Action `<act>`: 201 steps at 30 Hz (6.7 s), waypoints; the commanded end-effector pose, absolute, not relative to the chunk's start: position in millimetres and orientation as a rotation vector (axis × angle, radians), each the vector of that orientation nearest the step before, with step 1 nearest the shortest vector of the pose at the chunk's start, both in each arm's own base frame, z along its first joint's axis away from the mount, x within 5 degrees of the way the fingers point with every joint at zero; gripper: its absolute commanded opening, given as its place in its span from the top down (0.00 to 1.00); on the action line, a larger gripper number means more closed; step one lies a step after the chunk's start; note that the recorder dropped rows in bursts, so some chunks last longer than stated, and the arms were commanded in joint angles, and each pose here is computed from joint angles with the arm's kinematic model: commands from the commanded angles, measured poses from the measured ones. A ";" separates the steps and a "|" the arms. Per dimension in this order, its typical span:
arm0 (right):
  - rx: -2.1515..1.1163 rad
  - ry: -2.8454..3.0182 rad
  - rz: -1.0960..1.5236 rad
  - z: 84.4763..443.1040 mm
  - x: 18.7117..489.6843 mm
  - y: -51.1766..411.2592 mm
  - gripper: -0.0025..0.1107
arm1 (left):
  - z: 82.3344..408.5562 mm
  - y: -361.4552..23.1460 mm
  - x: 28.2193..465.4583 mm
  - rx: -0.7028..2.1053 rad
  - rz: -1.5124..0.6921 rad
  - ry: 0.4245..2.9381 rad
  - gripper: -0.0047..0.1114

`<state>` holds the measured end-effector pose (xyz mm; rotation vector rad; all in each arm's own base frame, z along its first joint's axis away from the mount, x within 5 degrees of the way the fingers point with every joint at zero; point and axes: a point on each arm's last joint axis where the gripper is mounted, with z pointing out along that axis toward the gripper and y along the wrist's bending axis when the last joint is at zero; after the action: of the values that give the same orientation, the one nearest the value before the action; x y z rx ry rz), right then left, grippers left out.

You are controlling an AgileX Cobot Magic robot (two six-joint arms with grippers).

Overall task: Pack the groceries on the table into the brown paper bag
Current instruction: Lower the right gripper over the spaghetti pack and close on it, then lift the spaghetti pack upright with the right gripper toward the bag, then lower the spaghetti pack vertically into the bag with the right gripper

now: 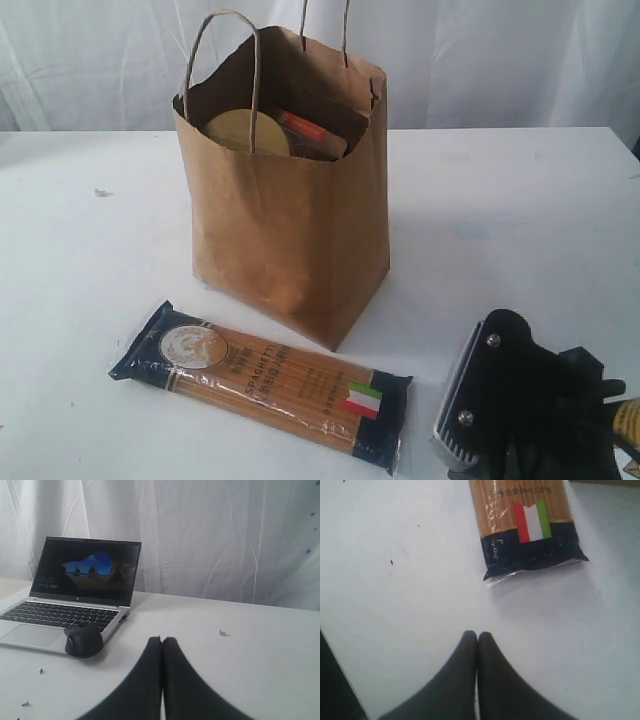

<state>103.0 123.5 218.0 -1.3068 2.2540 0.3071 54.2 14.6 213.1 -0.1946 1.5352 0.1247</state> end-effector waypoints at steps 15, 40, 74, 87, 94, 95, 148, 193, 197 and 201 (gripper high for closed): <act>-1.688 2.617 0.209 234.7 162.0 237.5 0.98 | 214.2 13.2 54.0 -0.183 0.106 1.522 0.96; -1.647 2.045 0.338 221.6 196.2 321.9 0.08 | 214.2 13.2 54.0 -0.179 0.110 1.522 0.96; -1.636 2.279 0.076 160.8 259.9 357.2 0.08 | 214.2 13.2 54.0 -0.179 0.110 1.522 0.96; -1.765 2.294 0.084 136.5 254.7 359.4 0.08 | 214.2 13.2 54.0 -0.179 0.110 1.522 0.96; -1.819 2.327 0.084 130.4 251.2 357.1 0.20 | 214.2 13.2 54.0 -0.179 0.110 1.522 0.96; -1.823 2.327 0.083 130.3 251.1 357.0 0.24 | 214.2 13.2 54.0 -0.179 0.110 1.522 0.96; -1.053 1.816 0.406 431.8 128.3 293.8 0.98 | 214.2 13.2 54.0 -0.179 0.110 1.522 0.96; -0.465 1.351 0.220 485.4 243.8 230.3 0.98 | 214.2 13.2 54.0 -0.179 0.110 1.522 0.96; -0.515 1.392 0.166 463.8 254.2 240.9 0.98 | 214.2 13.2 54.0 -0.179 0.110 1.522 0.96; -0.530 1.424 0.141 450.6 264.5 241.2 0.98 | 214.2 13.2 54.0 -0.179 0.110 1.522 0.96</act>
<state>261.8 248.8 445.5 -0.5122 1.4619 0.1946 54.2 14.3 213.3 -0.1970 1.5325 0.1172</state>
